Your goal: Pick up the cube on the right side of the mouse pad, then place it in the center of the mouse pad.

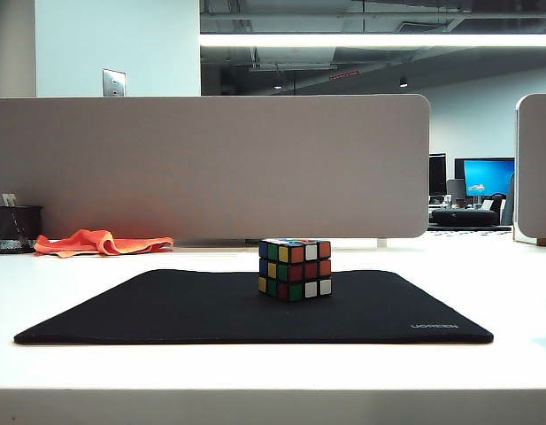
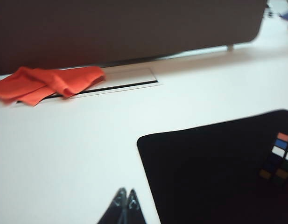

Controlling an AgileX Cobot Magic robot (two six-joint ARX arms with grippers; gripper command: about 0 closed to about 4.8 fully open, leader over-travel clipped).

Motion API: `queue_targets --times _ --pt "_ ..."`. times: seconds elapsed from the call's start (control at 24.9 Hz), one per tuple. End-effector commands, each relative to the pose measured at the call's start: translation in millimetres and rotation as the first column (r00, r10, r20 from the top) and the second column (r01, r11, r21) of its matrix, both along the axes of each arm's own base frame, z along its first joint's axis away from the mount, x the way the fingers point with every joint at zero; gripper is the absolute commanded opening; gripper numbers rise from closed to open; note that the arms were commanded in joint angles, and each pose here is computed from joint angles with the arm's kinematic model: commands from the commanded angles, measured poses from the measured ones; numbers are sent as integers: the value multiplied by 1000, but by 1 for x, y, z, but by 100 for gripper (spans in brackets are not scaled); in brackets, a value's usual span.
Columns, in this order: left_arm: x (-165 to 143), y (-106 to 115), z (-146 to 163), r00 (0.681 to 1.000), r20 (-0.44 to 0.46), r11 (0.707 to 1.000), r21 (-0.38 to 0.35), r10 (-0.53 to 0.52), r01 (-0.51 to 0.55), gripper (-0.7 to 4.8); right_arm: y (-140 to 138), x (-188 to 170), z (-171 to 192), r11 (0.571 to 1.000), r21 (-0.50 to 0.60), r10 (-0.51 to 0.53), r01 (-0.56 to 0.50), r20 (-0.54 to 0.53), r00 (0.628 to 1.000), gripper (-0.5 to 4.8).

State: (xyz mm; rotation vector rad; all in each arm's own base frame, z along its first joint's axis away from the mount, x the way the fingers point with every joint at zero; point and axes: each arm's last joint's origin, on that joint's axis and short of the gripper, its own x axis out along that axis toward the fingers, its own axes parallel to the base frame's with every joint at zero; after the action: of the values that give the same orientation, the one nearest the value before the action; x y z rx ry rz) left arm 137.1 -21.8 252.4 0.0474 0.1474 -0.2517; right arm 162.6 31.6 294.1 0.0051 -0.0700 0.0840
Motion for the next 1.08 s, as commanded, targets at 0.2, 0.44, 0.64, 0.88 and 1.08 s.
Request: queue_targets --times 0.2,0.44,0.64,0.88,1.08 --pt "-11 4 -22 995 19 994 -58 93 -92 -6 -3 -15 -44 1000 -11 -3 3 -50 999 -1" --pt "-10 6 -43 985 -20 985 -40 169 -170 -6 -4 -18 -83 1000 17 -6 8 -121 993 -1" --pt "-11 6 -51 977 -108 978 -83 183 -192 -6 -4 -18 -89 998 60 2 9 -192 981 -1" --pt "-14 7 -55 984 -31 980 -91 177 -179 -6 -3 -23 -85 998 -40 40 -46 -147 988 -1" --pt "-21 7 -66 985 2 980 -105 172 -171 -6 -5 -32 -78 998 -45 43 -47 -80 996 -1"
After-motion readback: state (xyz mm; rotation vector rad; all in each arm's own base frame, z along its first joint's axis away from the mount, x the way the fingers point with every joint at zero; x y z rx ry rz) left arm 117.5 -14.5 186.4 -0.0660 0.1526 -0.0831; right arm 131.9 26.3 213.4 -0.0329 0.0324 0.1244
